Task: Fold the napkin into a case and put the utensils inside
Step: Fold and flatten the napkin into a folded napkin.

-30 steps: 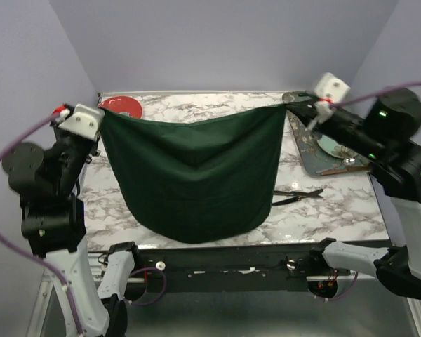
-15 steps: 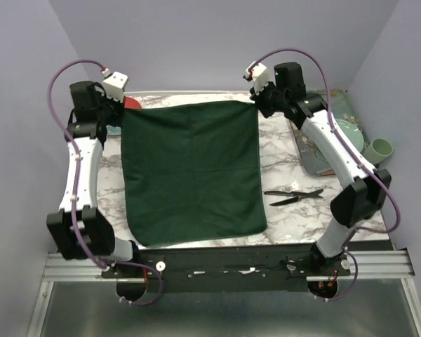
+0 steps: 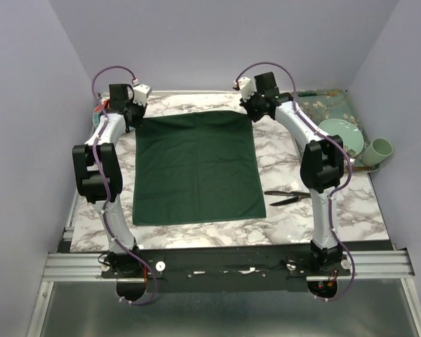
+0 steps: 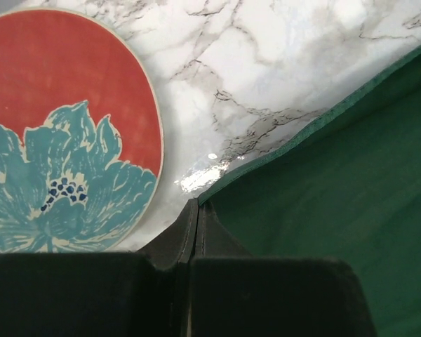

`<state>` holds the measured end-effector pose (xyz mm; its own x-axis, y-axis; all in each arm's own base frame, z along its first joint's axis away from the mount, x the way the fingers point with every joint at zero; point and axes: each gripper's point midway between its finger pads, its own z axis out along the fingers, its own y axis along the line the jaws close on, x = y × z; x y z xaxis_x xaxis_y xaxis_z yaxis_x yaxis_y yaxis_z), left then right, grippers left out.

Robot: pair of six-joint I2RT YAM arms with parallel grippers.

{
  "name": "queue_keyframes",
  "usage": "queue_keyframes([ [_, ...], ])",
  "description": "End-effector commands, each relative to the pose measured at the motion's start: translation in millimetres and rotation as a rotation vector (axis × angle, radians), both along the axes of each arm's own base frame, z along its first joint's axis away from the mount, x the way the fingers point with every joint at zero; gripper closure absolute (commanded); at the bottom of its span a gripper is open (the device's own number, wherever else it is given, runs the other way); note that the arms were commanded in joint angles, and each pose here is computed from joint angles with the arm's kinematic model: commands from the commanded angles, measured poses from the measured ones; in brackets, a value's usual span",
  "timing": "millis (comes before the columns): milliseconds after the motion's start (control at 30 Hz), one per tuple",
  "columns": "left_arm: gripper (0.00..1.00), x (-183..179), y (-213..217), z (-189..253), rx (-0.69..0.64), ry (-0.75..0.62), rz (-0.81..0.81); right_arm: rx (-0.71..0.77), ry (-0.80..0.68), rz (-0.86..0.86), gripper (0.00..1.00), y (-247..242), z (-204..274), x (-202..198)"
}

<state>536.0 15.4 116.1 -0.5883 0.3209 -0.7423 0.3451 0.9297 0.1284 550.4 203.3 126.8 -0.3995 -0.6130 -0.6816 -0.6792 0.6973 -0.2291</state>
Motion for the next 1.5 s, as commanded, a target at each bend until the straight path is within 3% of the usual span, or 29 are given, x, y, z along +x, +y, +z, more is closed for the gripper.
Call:
queue_keyframes([
  [0,1.00,4.7,0.1,44.3,0.025,-0.107,-0.043,0.018,-0.104,0.004,0.99,-7.8,41.4,13.7],
  [233,1.00,-77.5,-9.9,23.5,0.081,0.018,-0.203,0.015,-0.015,0.148,0.99,-10.1,38.1,-50.2],
  [500,1.00,-179.7,-11.6,7.6,0.188,0.107,-0.359,0.016,0.188,0.286,0.99,-20.8,0.7,-146.8],
  [633,1.00,-237.8,-10.3,-18.4,0.244,0.192,-0.443,0.005,0.288,0.348,0.99,-23.7,-15.4,-197.8],
  [833,1.00,-294.8,-2.1,-55.5,0.327,0.271,-0.504,-0.024,0.386,0.410,0.99,-12.4,-51.1,-255.5],
  [1133,1.00,-319.3,1.9,-79.7,0.368,0.290,-0.517,-0.070,0.441,0.395,0.99,-23.8,-74.4,-281.3],
  [1467,1.00,-326.7,4.1,-57.9,0.416,0.259,-0.548,-0.097,0.437,0.429,0.99,-33.7,-64.2,-299.7],
])
